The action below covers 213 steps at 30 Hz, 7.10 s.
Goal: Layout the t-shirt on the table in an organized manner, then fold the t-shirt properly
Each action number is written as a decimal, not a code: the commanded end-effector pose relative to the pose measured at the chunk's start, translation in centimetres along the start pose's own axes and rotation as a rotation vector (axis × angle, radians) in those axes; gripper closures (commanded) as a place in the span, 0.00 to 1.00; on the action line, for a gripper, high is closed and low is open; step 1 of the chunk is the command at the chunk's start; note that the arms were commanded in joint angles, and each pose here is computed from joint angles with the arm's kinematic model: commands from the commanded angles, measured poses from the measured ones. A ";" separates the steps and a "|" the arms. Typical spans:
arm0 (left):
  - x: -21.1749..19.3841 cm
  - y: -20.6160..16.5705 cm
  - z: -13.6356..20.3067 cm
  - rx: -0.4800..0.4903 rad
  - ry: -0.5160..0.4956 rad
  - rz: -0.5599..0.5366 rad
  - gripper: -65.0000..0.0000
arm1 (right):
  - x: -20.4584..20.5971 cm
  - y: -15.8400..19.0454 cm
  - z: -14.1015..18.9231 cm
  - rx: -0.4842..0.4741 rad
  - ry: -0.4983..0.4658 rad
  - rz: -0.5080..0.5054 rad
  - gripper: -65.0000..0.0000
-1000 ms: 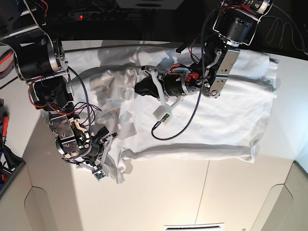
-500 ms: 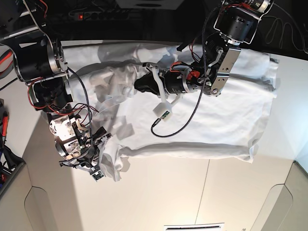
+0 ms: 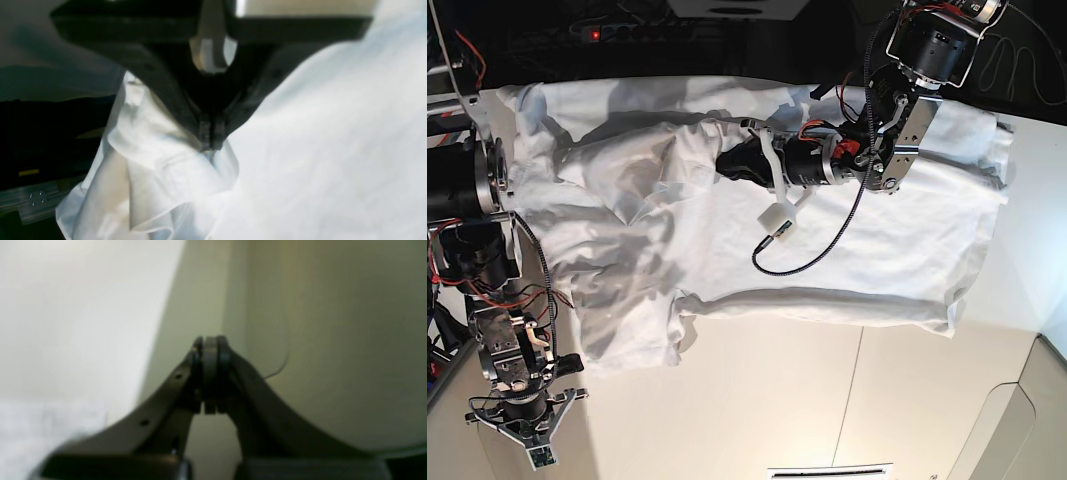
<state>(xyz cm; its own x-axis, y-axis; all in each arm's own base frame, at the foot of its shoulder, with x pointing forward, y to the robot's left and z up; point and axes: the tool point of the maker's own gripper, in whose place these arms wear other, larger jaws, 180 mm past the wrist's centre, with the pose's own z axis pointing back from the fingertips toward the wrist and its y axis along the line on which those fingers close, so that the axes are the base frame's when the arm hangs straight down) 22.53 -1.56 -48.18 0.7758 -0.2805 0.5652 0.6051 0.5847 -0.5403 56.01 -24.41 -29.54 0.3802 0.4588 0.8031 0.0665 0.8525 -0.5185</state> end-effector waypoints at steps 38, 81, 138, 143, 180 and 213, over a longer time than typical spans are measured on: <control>0.7 2.1 0.7 0.072 0.056 -0.050 1.00 | -11.9 7.5 11.3 0.650 0.237 -0.759 0.44; 17.9 16.2 32.1 0.824 -0.566 -0.235 0.76 | -13.2 10.1 11.2 0.603 0.197 -0.833 1.00; 9.2 27.4 22.6 0.757 -0.219 0.147 1.00 | -13.3 10.3 11.2 0.605 0.202 -0.819 1.00; 11.3 27.3 24.5 0.755 -0.298 0.157 1.00 | -10.6 7.8 10.4 0.589 0.110 -0.812 1.00; 3.2 20.0 33.3 0.215 -0.414 0.718 1.00 | -11.9 0.5 18.0 0.634 0.230 -0.659 1.00; -0.7 18.7 34.3 0.282 -0.472 0.703 0.67 | -17.4 -0.4 22.2 0.608 0.386 -0.679 0.62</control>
<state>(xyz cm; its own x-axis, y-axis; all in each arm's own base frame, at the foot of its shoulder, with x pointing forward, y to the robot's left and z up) 26.08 34.51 -39.18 0.7837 0.5189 0.3413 -0.1290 0.6735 -0.7278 27.84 -26.45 -38.57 0.7604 -0.1986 0.6184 -0.0444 0.9340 0.3546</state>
